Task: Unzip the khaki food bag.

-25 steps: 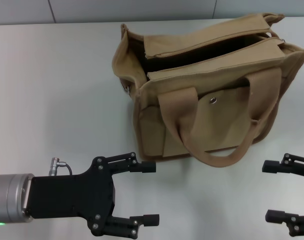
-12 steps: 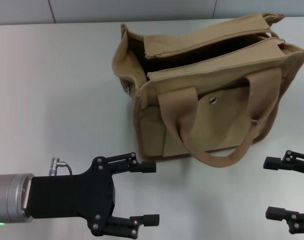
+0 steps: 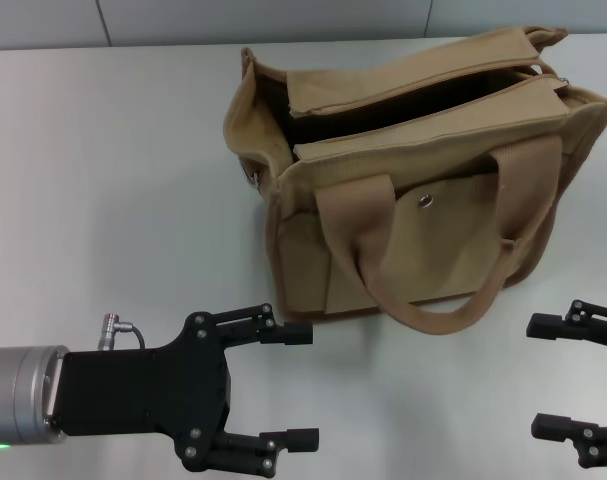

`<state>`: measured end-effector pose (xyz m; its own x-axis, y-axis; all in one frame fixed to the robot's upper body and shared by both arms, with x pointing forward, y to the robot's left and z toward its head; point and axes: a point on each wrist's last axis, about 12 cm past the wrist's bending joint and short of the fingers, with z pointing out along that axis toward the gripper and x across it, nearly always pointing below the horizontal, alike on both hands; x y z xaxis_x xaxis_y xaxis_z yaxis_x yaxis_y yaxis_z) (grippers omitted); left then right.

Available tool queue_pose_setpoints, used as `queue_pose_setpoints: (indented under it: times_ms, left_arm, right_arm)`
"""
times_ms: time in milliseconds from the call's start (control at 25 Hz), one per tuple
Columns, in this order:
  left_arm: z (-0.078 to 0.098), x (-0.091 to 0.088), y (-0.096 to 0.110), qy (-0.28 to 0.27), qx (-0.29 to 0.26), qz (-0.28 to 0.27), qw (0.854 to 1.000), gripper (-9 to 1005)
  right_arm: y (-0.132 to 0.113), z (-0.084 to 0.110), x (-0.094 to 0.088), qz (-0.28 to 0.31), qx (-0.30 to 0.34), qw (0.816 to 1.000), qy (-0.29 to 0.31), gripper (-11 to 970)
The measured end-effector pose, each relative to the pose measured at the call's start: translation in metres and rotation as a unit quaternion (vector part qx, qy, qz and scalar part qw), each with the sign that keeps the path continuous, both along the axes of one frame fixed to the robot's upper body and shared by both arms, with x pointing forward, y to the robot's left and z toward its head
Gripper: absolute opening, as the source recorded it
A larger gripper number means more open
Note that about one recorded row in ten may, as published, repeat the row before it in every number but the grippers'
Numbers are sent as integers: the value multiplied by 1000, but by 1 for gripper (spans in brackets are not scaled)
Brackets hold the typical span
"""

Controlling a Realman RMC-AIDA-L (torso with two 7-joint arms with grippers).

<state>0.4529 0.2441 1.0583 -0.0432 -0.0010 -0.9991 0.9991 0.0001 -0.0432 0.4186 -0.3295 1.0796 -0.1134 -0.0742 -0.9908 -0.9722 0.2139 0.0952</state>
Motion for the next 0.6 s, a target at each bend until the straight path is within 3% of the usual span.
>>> queue_pose_setpoints:
  times_ms: [600]
  left_arm:
    - [2, -1, 1, -6, -7, -1, 1000, 834]
  right_arm:
    - [1, 0, 1, 1, 2, 1000, -2, 840]
